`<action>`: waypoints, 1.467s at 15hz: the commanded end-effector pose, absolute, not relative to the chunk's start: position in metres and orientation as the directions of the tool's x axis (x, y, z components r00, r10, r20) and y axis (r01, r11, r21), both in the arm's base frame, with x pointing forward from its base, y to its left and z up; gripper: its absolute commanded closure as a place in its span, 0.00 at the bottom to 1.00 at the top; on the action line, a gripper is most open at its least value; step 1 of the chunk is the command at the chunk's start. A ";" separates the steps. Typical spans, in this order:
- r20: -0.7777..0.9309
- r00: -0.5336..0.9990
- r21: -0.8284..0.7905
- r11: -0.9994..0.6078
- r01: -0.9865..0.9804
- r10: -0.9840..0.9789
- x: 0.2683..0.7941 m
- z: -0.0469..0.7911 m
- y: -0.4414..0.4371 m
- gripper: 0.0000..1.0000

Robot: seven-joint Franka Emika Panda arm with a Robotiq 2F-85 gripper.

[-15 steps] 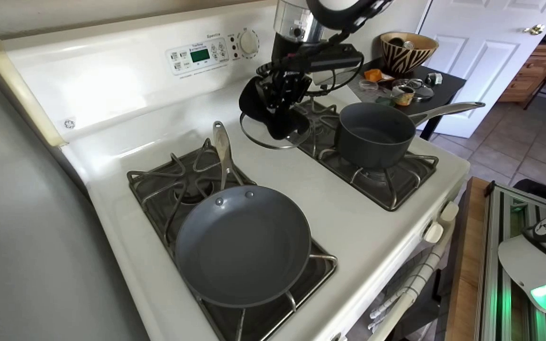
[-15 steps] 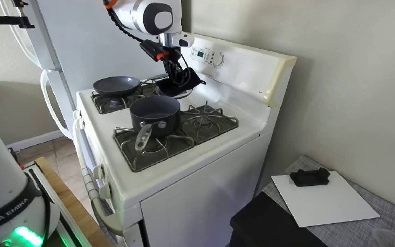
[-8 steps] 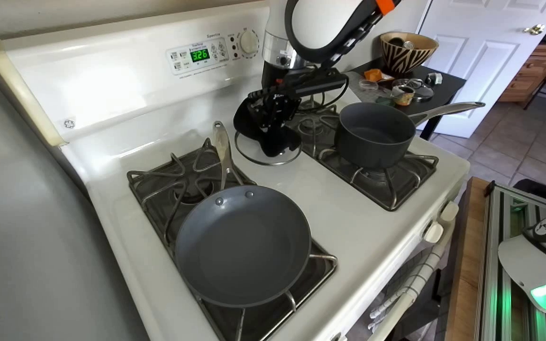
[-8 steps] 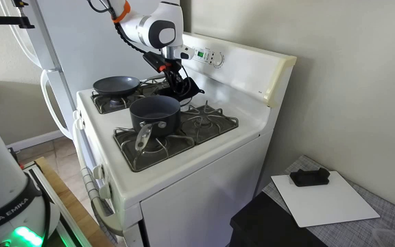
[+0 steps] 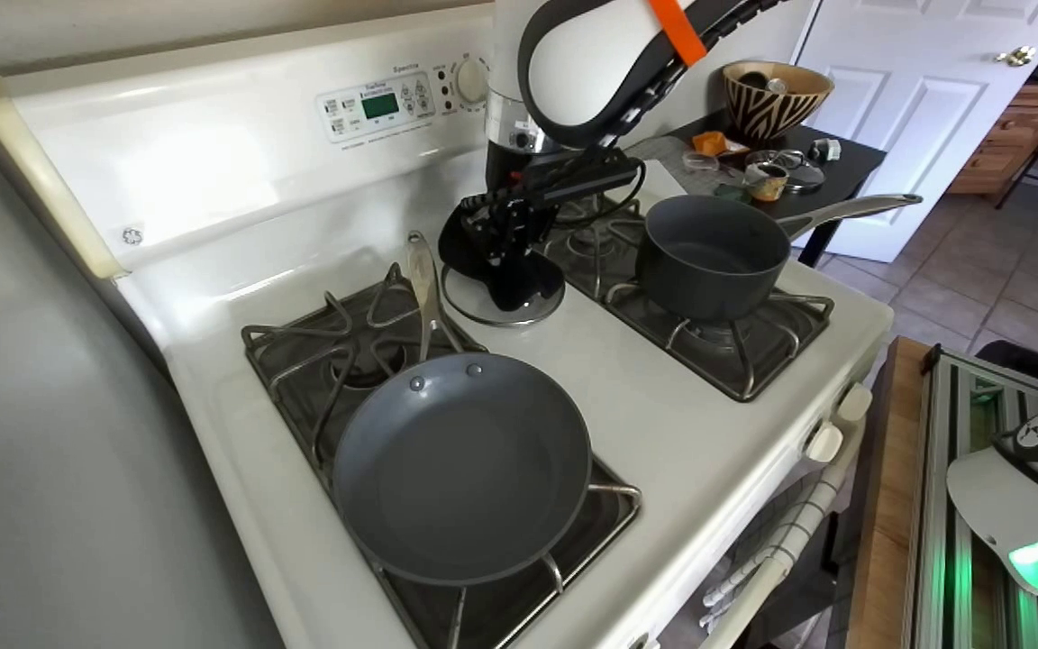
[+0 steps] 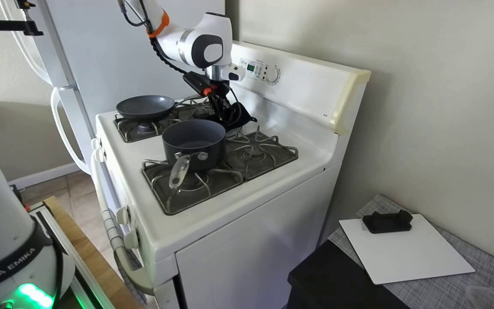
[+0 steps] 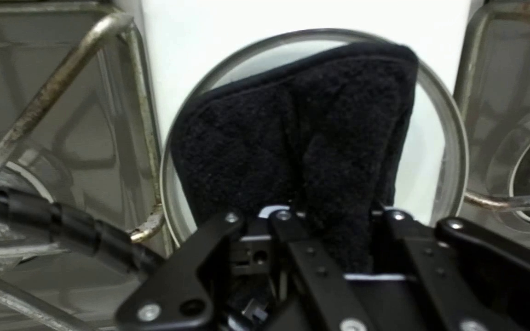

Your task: Use the black trivet mat to lift the lid from the pot and put it on the stove

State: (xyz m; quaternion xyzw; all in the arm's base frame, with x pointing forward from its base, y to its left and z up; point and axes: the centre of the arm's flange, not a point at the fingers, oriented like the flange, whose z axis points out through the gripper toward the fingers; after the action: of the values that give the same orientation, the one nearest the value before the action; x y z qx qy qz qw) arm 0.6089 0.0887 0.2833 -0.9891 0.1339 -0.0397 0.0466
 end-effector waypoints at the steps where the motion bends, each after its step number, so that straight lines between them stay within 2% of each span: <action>1: 0.071 0.963 -0.069 -0.964 -0.257 -0.262 0.622 0.278 0.096 0.96; 16: 0.040 0.975 0.026 -0.975 -0.219 -0.217 0.633 0.269 0.109 0.96; 17: 0.039 0.975 0.028 -0.975 -0.219 -0.218 0.634 0.268 0.109 0.94; 18: 0.036 0.975 0.028 -0.975 -0.219 -0.218 0.634 0.268 0.109 0.68; 21: 0.032 0.975 0.026 -0.975 -0.221 -0.220 0.635 0.268 0.108 0.51; 22: 0.030 0.975 0.026 -0.975 -0.221 -0.220 0.635 0.269 0.108 0.41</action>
State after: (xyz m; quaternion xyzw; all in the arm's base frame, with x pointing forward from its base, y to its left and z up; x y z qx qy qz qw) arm 0.6299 0.1051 0.2786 -0.9938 0.1084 -0.0257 -0.0030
